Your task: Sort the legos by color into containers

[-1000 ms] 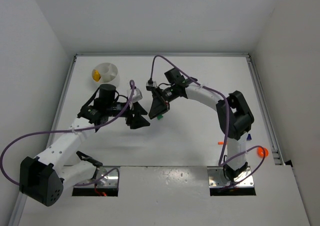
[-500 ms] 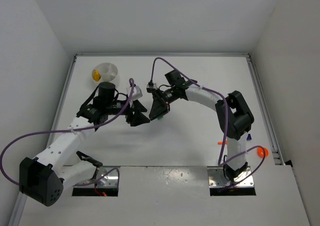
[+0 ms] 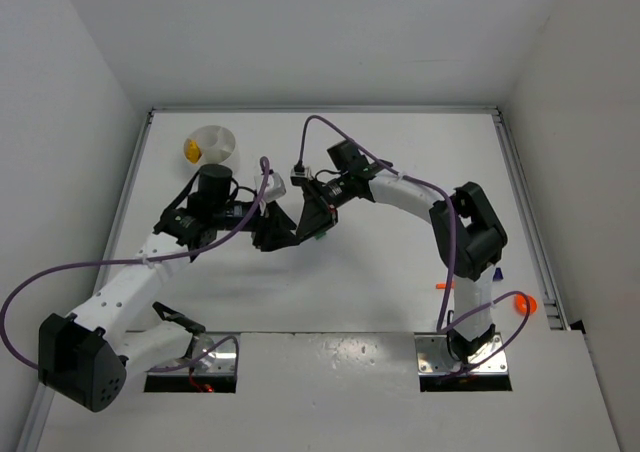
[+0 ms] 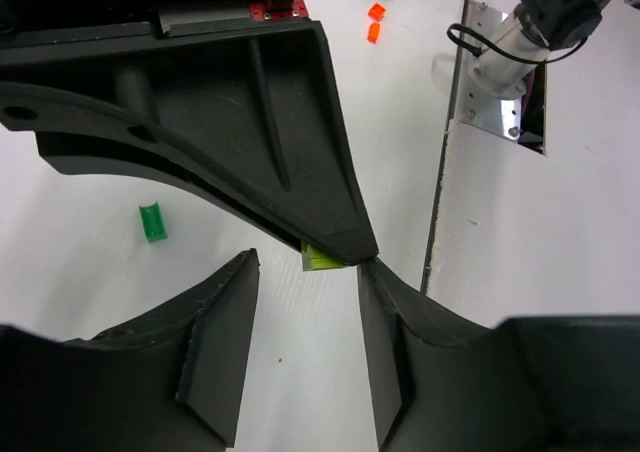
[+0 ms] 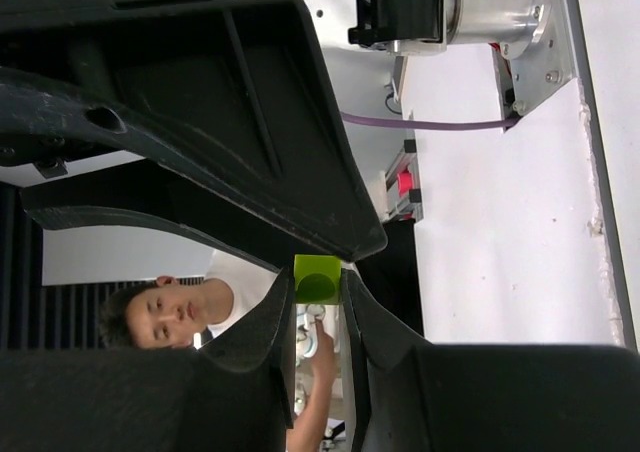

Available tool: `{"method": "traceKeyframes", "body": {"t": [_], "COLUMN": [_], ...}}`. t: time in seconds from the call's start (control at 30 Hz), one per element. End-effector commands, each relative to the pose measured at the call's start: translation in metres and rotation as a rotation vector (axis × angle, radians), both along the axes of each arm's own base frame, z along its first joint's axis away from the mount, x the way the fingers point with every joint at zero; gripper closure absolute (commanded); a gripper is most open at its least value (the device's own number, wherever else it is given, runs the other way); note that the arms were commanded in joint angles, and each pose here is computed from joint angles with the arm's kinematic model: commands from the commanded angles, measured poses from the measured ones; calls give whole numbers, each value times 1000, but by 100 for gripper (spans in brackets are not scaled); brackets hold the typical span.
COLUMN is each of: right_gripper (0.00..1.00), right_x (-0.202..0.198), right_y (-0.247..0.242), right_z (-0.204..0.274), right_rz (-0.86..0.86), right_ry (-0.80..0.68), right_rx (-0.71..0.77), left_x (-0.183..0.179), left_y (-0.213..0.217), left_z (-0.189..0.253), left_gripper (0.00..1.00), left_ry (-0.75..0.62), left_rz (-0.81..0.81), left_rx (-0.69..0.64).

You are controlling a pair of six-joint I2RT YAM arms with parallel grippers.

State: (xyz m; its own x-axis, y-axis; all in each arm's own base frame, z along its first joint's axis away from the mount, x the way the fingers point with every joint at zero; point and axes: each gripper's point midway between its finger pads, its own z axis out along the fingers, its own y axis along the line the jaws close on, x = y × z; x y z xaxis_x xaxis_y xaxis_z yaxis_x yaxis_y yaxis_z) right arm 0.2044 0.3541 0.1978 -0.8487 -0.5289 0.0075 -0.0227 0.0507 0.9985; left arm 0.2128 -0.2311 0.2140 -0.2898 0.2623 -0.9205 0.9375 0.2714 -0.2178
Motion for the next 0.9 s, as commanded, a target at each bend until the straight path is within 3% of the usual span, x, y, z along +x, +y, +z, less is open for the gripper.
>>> {"method": "traceKeyframes", "body": {"t": [0.0,0.1,0.2,0.23,0.3,0.47,0.67,0.87], "right_gripper": [100,100,89,79,70,52,49,50], "right_x": [-21,-23,-28,-27,-28,-21,2,71], "right_y": [-8,-6,-5,-4,-5,-8,-15,-49], "right_z": [37,39,37,38,35,32,30,8], "right_rz": [116,126,135,136,135,115,53,-206], "right_ry": [12,3,21,20,29,36,-35,-89], "right_rx": [125,131,119,119,113,109,137,52], "left_x": [8,9,11,11,11,12,13,29], "left_y": [-5,-6,-7,-7,-7,-8,-1,28], "left_z": [22,23,24,24,28,32,25,1], "left_gripper": [52,58,69,72,79,88,92,93], "left_ry": [-78,-86,-78,-78,-76,-76,-73,-38], "left_rz": [-5,-5,-2,-2,1,4,38,186], "left_rx": [-27,-30,-32,-32,-38,-44,-30,69]}}
